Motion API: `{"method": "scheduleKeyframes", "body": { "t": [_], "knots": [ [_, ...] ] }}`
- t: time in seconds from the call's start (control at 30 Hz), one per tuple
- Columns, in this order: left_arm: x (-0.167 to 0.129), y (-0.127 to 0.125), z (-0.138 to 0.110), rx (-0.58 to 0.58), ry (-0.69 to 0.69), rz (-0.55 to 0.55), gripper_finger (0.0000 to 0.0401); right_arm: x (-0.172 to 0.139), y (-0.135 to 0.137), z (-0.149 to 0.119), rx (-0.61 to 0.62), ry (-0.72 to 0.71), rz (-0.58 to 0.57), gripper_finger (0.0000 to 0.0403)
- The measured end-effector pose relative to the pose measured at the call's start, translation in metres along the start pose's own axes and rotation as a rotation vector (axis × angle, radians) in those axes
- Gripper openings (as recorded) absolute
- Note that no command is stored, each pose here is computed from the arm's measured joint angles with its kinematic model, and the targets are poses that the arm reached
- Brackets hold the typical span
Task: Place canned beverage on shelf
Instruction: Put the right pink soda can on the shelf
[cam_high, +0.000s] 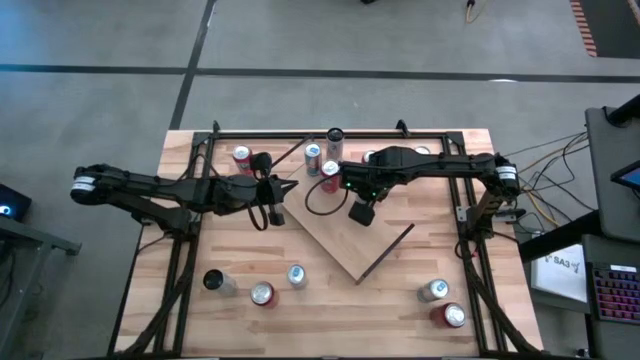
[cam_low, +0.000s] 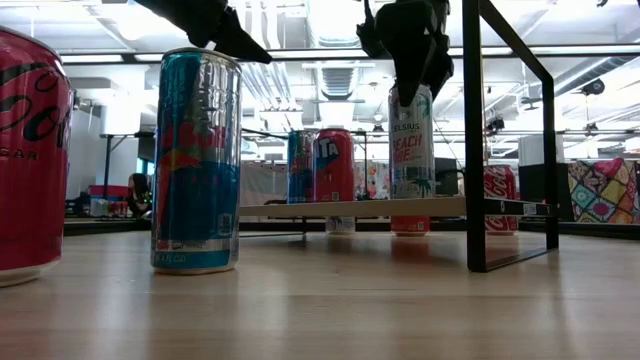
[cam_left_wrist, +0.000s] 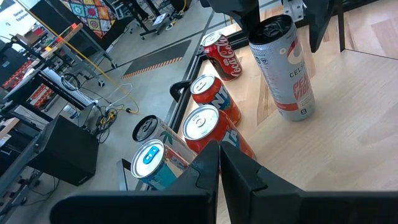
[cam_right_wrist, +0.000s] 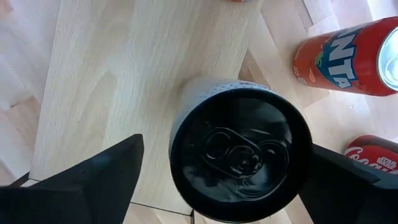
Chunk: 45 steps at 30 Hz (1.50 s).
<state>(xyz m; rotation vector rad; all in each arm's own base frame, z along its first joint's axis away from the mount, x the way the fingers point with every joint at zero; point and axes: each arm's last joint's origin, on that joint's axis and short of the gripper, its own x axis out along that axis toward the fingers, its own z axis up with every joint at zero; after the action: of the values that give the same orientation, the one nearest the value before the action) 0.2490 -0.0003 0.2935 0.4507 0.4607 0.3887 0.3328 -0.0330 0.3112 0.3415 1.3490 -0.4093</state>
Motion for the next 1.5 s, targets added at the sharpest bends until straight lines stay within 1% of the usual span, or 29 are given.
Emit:
{"method": "scheduleKeyframes", "body": {
  "t": [0.53,0.73,0.93,1.1,1.17,1.33,1.5],
  "knots": [
    [0.0,0.0,0.0,0.0,0.0,0.0,0.0,-0.012,-0.002,0.003,0.009,-0.042,0.003,0.0366],
    [0.0,0.0,0.0,0.0,0.0,0.0,0.0,-0.025,-0.004,0.006,0.012,-0.089,-0.037,0.0366],
    [0.0,0.0,0.0,-0.004,0.0,0.0,0.0,-0.047,-0.006,0.012,0.019,-0.202,-0.098,0.0366],
    [0.0,0.0,0.0,-0.023,0.0,0.0,0.0,-0.064,-0.008,0.013,-0.009,-0.289,-0.124,0.0366],
    [0.0,0.0,0.0,-0.028,0.0,0.0,0.0,-0.071,-0.008,0.012,-0.017,-0.332,-0.118,0.0366],
    [0.0,0.0,0.0,-0.033,-0.001,-0.002,0.0,-0.083,-0.004,0.001,-0.049,-0.411,-0.081,0.0361],
    [0.0,0.0,0.0,-0.034,-0.002,-0.005,0.0,-0.088,0.0,-0.017,-0.057,-0.477,-0.07,0.0337]
  ]
}}
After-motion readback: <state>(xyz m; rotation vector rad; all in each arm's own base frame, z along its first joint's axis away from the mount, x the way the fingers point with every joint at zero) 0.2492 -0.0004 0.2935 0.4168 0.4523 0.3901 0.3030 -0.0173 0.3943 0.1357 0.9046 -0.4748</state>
